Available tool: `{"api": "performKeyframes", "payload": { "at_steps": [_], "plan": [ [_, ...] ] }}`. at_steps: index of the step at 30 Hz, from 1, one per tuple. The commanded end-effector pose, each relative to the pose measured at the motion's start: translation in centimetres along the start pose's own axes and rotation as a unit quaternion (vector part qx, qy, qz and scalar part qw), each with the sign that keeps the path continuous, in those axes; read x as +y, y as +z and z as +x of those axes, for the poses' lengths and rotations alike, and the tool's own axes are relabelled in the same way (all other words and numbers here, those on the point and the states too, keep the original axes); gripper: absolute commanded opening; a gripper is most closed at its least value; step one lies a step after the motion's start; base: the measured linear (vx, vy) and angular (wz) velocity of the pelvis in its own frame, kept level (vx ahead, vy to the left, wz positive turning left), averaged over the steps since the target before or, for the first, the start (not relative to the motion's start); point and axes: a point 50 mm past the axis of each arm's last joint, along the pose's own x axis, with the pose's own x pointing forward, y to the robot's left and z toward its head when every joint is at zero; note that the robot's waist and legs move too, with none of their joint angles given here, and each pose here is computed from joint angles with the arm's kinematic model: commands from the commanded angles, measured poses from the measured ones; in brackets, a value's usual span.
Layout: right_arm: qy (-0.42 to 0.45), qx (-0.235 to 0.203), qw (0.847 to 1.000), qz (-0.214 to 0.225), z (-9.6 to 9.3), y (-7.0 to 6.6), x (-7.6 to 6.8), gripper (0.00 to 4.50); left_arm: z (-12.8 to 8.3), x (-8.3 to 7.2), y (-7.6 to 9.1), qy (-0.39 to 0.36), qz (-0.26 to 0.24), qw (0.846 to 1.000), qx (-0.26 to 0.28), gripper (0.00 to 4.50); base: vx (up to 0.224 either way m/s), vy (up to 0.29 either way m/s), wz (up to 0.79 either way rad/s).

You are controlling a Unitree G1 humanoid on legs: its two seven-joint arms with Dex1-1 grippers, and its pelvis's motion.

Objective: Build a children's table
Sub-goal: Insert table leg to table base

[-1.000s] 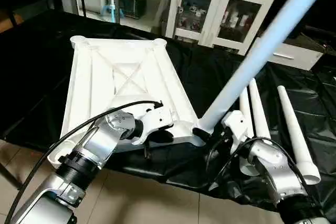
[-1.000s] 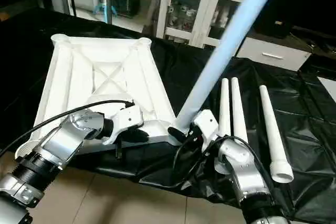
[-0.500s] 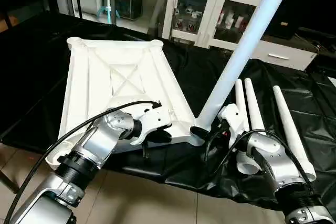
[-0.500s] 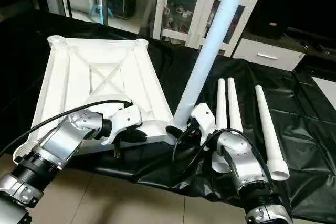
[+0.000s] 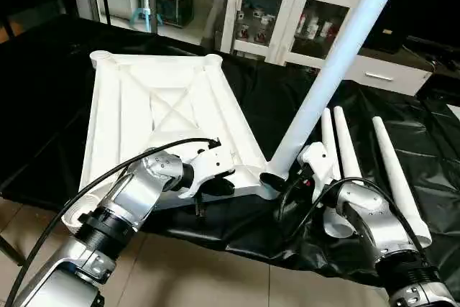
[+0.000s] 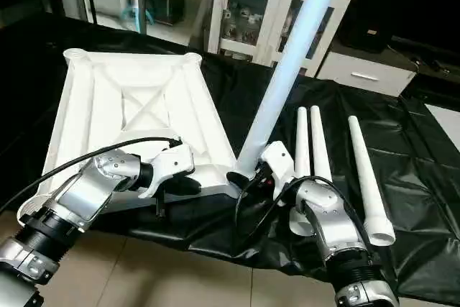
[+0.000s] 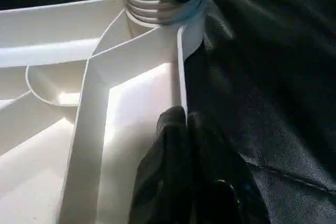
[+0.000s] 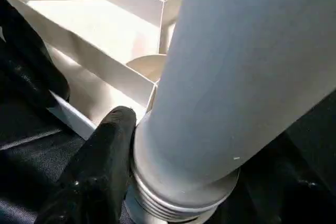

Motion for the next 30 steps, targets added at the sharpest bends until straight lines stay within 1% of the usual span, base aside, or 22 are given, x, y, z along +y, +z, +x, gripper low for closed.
{"api": "performKeyframes", "payload": {
  "at_steps": [1,4,5,6,7,9,11,13,17,20,24,25,28,29,30],
  "plan": [
    [-0.019,0.173,0.981,0.087,-2.1,-7.6,1.7,2.54,1.5,-2.1,0.7,-0.072,0.022,0.997,-0.01,0.0,0.0,0.0,0.0],
    [-0.02,0.172,0.981,0.087,-2.1,-7.5,1.6,2.54,1.7,-1.9,0.8,-0.057,0.022,0.998,-0.006,0.0,0.0,0.0,0.0],
    [-0.02,0.171,0.981,0.087,-2.0,-7.5,1.6,2.54,1.8,-1.7,1.0,-0.049,0.016,0.999,-0.008,0.27,0.0,0.0,0.0],
    [-0.02,0.171,0.981,0.087,-2.0,-7.5,1.6,2.54,1.8,-1.7,1.0,-0.049,0.016,0.999,-0.008,0.43,0.0,0.0,0.0],
    [-0.021,0.17,0.981,0.086,-2.0,-7.5,1.6,2.54,1.8,-1.6,1.1,-0.05,0.01,0.999,-0.01,0.54,0.0,0.0,0.0],
    [-0.023,0.168,0.982,0.086,-2.0,-7.4,1.5,2.54,2.0,-1.3,1.2,-0.035,0.022,0.999,-0.004,0.65,0.0,0.0,0.0],
    [-0.024,0.168,0.982,0.086,-2.0,-7.4,1.5,2.54,2.1,-1.1,1.2,-0.024,0.033,0.999,0.004,0.91,0.0,0.0,0.0],
    [-0.024,0.167,0.982,0.086,-2.0,-7.4,1.5,2.54,2.2,-1.0,1.1,-0.02,0.035,0.999,0.008,1.01,0.0,0.0,0.0],
    [-0.025,0.167,0.982,0.086,-2.0,-7.4,1.6,2.54,2.4,-0.8,1.1,-0.019,0.03,0.999,0.017,1.03,0.0,0.0,0.0],
    [-0.025,0.167,0.982,0.084,-2.0,-7.4,1.6,2.54,2.6,-0.7,1.0,-0.022,0.032,0.999,0.035,1.03,0.0,0.0,0.0],
    [-0.025,0.166,0.982,0.083,-1.9,-7.3,1.6,2.54,2.8,0.0,0.9,0.004,0.025,0.998,0.05,1.03,0.0,0.0,0.0],
    [-0.026,0.164,0.983,0.083,-1.9,-7.2,1.6,2.54,2.8,0.4,0.8,0.014,0.021,0.998,0.057,0.75,0.0,0.0,0.0],
    [-0.026,0.164,0.983,0.083,-1.9,-7.2,1.6,2.54,2.7,0.6,0.7,0.018,0.016,0.998,0.061,0.61,0.0,0.0,0.0],
    [-0.026,0.164,0.983,0.083,-1.8,-7.2,1.6,2.54,2.7,0.6,0.6,0.019,0.014,0.998,0.063,0.48,0.0,0.0,0.0],
    [-0.026,0.164,0.983,0.083,-1.8,-7.2,1.6,2.54,2.6,0.7,0.6,0.019,0.013,0.998,0.064,0.48,0.0,0.0,0.0]
  ]
}}
